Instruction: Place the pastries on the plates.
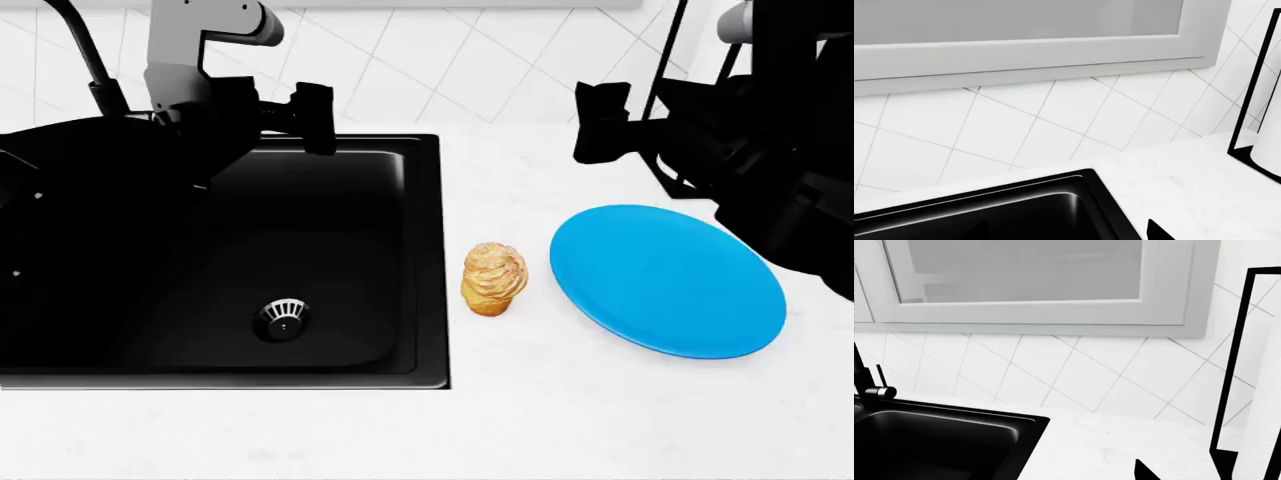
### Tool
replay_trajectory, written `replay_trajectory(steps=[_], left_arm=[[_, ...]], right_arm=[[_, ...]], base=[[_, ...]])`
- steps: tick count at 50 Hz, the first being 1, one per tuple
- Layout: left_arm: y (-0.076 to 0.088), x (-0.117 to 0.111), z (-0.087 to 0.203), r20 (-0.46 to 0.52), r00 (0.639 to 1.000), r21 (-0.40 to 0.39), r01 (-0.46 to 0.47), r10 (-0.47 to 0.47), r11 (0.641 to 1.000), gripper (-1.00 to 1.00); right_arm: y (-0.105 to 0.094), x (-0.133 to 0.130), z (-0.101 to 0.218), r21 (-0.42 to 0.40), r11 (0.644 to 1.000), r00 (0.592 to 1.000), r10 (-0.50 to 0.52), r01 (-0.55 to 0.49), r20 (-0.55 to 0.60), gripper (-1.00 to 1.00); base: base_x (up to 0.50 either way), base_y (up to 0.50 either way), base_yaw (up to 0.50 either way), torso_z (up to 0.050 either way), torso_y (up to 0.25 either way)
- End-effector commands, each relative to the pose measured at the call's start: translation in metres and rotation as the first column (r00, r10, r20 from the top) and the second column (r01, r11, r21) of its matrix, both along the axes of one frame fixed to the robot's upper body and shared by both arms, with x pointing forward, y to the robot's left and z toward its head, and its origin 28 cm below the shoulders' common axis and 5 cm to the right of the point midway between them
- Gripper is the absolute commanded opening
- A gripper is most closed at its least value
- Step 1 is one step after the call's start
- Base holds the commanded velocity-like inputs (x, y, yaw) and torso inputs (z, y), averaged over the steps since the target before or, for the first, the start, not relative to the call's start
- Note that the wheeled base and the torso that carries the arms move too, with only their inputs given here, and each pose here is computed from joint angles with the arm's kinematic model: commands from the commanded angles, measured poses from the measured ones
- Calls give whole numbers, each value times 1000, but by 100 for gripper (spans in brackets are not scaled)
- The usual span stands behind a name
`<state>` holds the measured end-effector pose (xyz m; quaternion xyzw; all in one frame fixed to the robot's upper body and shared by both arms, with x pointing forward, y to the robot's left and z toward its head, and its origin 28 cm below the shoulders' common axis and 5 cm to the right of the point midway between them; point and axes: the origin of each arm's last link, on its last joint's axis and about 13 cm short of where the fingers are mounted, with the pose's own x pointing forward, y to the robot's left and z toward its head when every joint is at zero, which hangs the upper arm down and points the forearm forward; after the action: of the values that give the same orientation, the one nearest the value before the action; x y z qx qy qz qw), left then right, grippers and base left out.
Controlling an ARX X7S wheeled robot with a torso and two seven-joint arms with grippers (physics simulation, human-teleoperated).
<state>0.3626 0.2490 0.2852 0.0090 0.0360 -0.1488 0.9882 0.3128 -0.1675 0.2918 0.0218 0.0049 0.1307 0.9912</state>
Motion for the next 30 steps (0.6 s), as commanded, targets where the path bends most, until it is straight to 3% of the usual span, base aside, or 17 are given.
replay_trajectory(steps=[1,19,30], left_arm=[[1,0,0,-1,1000,1,-1,1,1000,100],[-1,0,-2,-5,1000,-3,-4,4,1000,100],[0,1,-2,-3,1000,-6,-2,2,1000,100]], right_arm=[[1,-1,-2,9,1000,1000,5,-5,-3,100],[2,0,-3,-4,1000,1000,13,-13,-2,100],[3,2,-4,-2,1000,1000,21,-21,-1,100]], base=[[0,0,0,0,0],[26,-155,0,0,0],[25,-8,0,0,0]])
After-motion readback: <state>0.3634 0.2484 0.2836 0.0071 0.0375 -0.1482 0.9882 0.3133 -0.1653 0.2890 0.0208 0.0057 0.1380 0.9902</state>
